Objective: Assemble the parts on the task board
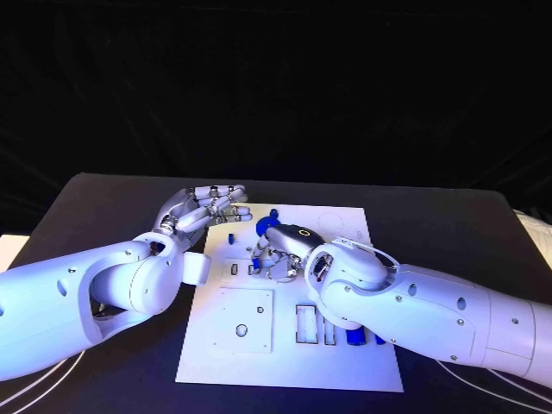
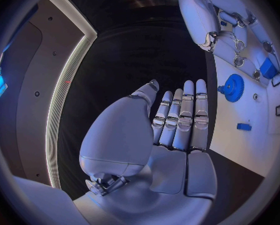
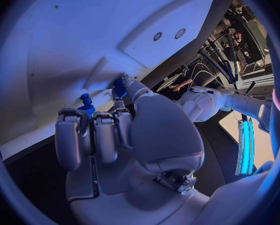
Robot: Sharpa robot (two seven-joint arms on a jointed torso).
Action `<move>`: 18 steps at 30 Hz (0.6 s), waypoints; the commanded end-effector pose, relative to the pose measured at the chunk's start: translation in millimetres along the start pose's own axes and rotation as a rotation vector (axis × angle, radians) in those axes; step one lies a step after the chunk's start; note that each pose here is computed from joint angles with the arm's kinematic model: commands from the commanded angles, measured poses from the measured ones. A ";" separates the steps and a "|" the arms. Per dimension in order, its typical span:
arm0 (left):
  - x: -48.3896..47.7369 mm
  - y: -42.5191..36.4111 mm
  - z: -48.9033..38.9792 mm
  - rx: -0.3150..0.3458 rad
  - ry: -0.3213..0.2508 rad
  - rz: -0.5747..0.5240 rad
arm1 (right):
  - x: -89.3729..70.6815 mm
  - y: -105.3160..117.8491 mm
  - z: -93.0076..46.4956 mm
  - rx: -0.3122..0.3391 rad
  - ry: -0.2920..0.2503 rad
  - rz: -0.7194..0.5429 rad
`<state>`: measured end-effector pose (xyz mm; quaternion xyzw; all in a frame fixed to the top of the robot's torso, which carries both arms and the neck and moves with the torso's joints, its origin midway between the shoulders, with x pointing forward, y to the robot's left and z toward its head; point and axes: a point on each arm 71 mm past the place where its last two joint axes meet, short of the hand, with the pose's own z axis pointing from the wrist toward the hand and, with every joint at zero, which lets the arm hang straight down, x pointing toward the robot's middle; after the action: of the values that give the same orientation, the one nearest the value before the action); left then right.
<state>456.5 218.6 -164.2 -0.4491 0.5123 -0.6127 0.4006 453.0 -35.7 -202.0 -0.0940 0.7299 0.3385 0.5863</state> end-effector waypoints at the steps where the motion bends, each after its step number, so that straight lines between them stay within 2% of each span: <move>1: 1.2 -1.1 0.3 0.011 0.010 -0.008 | 5.3 -1.4 -1.3 0.013 0.038 -0.039; 18: 0.7 -1.0 0.2 0.010 0.011 -0.008 | 8.3 -7.5 -8.5 0.035 0.069 -0.096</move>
<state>456.8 219.4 -164.3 -0.4498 0.5121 -0.6120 0.4011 448.3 -40.0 -201.5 -0.1158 0.7311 0.3252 0.5885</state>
